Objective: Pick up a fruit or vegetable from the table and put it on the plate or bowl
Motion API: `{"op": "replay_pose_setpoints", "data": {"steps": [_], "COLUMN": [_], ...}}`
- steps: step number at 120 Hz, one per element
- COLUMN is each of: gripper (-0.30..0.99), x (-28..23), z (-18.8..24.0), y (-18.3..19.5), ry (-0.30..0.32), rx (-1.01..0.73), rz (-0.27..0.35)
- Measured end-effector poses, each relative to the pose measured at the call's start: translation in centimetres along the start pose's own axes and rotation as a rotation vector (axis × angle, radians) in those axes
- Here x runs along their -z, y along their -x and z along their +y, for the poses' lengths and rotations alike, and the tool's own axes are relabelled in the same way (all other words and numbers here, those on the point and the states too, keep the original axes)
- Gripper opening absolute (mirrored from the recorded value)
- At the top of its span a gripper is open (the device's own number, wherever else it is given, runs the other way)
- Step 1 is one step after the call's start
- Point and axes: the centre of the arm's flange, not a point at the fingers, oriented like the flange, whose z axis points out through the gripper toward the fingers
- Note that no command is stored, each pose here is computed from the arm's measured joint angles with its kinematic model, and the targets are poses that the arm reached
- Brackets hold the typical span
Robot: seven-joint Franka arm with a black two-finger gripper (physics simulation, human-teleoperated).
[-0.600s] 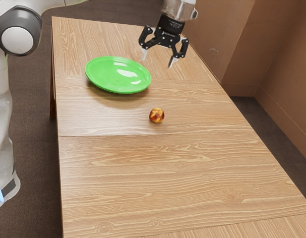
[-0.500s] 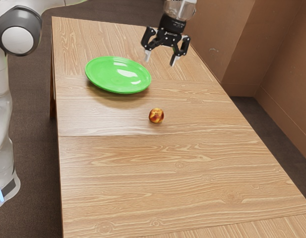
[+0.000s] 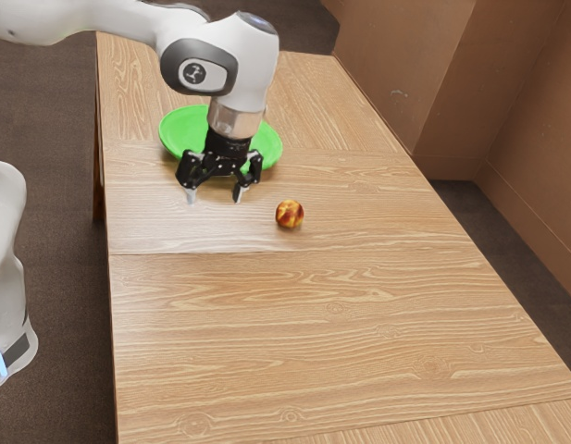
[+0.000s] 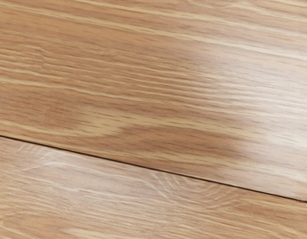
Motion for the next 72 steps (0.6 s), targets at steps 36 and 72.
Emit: {"op": "replay_pose_setpoints", "data": {"steps": [36, 72], "gripper": [0.69, 0.69], "x": [0.2, -0.9], "z": [7.4, 10.2], "y": [-0.3, -1.4], "ry": [0.152, 0.17], "rx": [0.057, 0.096], "rz": [-0.002, -0.018]}}
